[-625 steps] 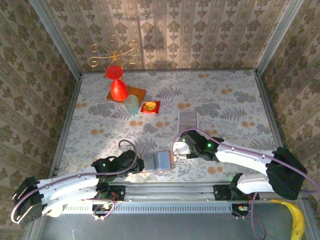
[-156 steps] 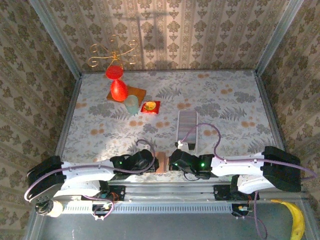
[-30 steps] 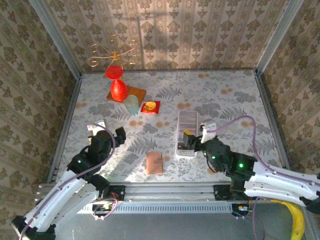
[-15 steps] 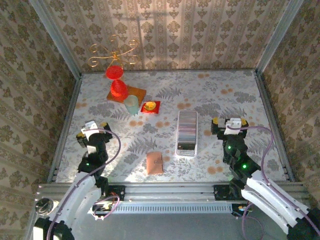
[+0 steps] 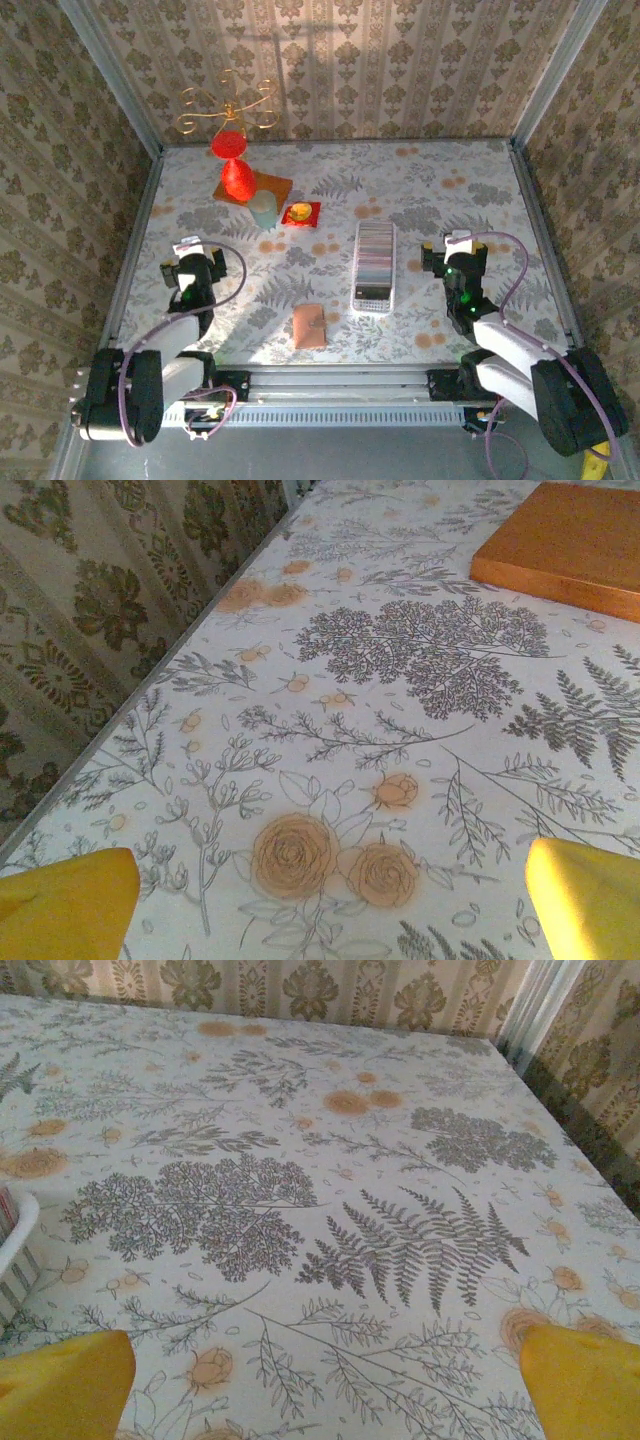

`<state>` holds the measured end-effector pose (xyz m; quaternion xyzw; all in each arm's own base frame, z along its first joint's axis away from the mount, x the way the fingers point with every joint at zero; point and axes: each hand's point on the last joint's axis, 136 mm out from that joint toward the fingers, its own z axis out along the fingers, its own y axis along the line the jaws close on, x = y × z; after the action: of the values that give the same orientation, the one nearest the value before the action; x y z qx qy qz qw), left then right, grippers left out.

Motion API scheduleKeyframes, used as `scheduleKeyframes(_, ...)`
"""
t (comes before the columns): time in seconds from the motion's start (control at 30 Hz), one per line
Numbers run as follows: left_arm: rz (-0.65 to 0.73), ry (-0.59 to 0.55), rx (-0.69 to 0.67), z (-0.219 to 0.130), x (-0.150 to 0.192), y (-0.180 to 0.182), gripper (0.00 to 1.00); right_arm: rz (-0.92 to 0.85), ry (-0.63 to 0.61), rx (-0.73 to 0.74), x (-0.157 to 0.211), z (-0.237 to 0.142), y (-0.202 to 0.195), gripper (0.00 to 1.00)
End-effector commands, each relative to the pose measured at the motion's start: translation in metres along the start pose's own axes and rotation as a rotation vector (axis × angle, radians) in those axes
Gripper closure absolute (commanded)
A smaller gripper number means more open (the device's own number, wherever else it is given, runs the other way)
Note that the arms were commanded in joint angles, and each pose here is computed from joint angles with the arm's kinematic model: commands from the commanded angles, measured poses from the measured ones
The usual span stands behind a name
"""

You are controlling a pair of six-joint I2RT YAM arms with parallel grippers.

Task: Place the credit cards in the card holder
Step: Reset both arms

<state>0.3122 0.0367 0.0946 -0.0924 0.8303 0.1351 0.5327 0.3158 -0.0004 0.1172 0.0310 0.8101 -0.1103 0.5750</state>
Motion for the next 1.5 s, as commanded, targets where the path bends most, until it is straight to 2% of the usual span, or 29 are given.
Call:
scheduleKeyframes(0.0, -0.050, -0.101, 0.034, 0.010, -0.040, -0.008, 0.00, 0.045, -0.100, -0.027, -0.026, 0.006, 0.000, 0.00)
scheduleKeyframes(0.13, -0.032, -0.154, 0.089, 0.018, -0.049, -0.022, 0.00, 0.036, -0.081, -0.085, -0.027, 0.016, 0.005, 0.00)
scheduleKeyframes(0.33, 0.073, -0.108, 0.161, 0.036, -0.055, -0.044, 0.00, -0.005, -0.104, -0.147, -0.033, 0.028, 0.020, 0.00)
scheduleKeyframes(0.43, 0.120, -0.174, 0.221, 0.039, -0.056, -0.057, 0.00, -0.004, -0.123, -0.169, -0.037, 0.033, 0.026, 0.00)
scheduleKeyframes(0.5, 0.118, -0.237, 0.207, 0.050, -0.045, -0.057, 0.00, -0.006, -0.137, -0.210, -0.033, 0.038, 0.033, 0.00)
scheduleKeyframes(0.53, 0.125, -0.216, 0.170, 0.051, -0.041, -0.054, 0.00, -0.018, -0.134, -0.216, -0.025, 0.045, 0.036, 0.00)
scheduleKeyframes(0.57, 0.114, -0.139, 0.180, 0.051, -0.034, -0.054, 0.00, 0.006, -0.129, -0.177, -0.019, 0.053, 0.031, 0.00)
scheduleKeyframes(0.6, 0.108, -0.113, 0.191, 0.059, -0.035, -0.055, 0.00, 0.040, -0.131, -0.140, -0.015, 0.062, 0.022, 0.00)
scheduleKeyframes(0.63, 0.101, -0.139, 0.198, 0.062, -0.041, -0.054, 0.00, 0.044, -0.108, -0.123, -0.014, 0.067, 0.020, 0.00)
scheduleKeyframes(0.7, 0.063, -0.114, 0.158, 0.064, -0.038, -0.043, 0.00, 0.048, 0.010, -0.172, -0.009, 0.079, 0.024, 0.00)
scheduleKeyframes(0.77, 0.067, -0.121, 0.157, 0.064, -0.039, -0.043, 0.00, 0.104, 0.033, -0.157, -0.008, 0.087, 0.013, 0.00)
scheduleKeyframes(1.47, 0.089, -0.131, 0.170, 0.062, -0.040, -0.049, 0.00, 0.103, 0.026, -0.154, -0.009, 0.085, 0.012, 0.00)
